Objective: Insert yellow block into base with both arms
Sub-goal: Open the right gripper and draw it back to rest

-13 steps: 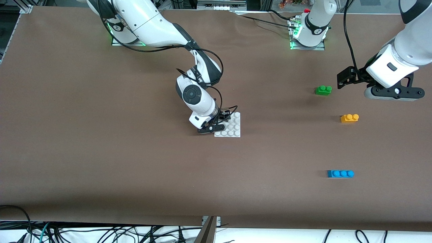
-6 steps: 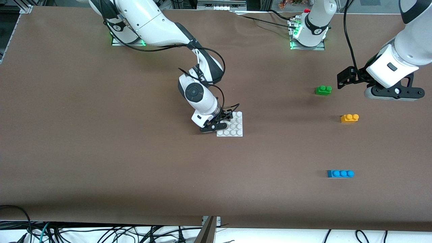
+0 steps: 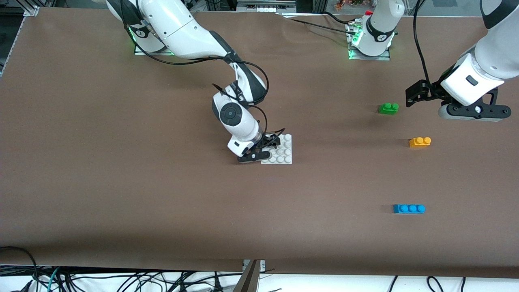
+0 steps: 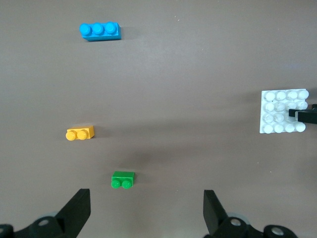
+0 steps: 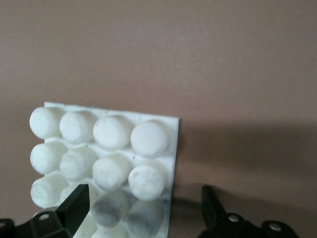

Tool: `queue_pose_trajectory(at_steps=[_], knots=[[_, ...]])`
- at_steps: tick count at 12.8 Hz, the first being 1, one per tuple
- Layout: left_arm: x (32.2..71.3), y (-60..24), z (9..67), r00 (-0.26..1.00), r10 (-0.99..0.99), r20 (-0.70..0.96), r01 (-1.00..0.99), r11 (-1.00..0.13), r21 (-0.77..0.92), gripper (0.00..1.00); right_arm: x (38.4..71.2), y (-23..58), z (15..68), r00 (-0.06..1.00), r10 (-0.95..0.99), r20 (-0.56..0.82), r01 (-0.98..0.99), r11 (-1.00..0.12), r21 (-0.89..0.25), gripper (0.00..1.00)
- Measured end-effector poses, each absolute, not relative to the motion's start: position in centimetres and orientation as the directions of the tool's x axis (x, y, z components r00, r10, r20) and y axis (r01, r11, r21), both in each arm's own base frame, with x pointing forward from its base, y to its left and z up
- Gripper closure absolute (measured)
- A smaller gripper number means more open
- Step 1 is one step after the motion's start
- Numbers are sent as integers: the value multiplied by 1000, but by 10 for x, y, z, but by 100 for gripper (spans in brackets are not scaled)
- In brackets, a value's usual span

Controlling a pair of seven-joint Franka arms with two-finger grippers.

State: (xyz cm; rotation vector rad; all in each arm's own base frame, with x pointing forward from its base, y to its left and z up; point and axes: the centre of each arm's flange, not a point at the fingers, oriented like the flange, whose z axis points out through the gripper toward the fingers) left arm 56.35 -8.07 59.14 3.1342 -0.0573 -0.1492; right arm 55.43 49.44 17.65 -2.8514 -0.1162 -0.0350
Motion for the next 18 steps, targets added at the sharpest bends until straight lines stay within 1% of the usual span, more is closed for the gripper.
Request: queue_pose_trajectory(at_steps=[3, 8, 11, 14, 18], knots=[[563, -81, 591, 995, -37, -95, -36, -999, 5, 0, 574, 479, 191, 995, 99, 2, 95, -958, -269, 0], [563, -81, 591, 995, -37, -95, -36, -999, 5, 0, 613, 429, 245, 989, 132, -59, 114, -962, -249, 0], [564, -80, 591, 995, -36, -95, -35, -999, 5, 0, 637, 378, 281, 992, 88, -89, 68, -978, -199, 0], [564, -80, 591, 995, -35, -95, -34, -999, 5, 0, 652, 323, 306, 990, 26, -141, 8, -992, -124, 0], [564, -78, 591, 995, -32, -95, -31, -999, 5, 0, 670, 257, 334, 986, -63, -154, -72, -996, -53, 0]])
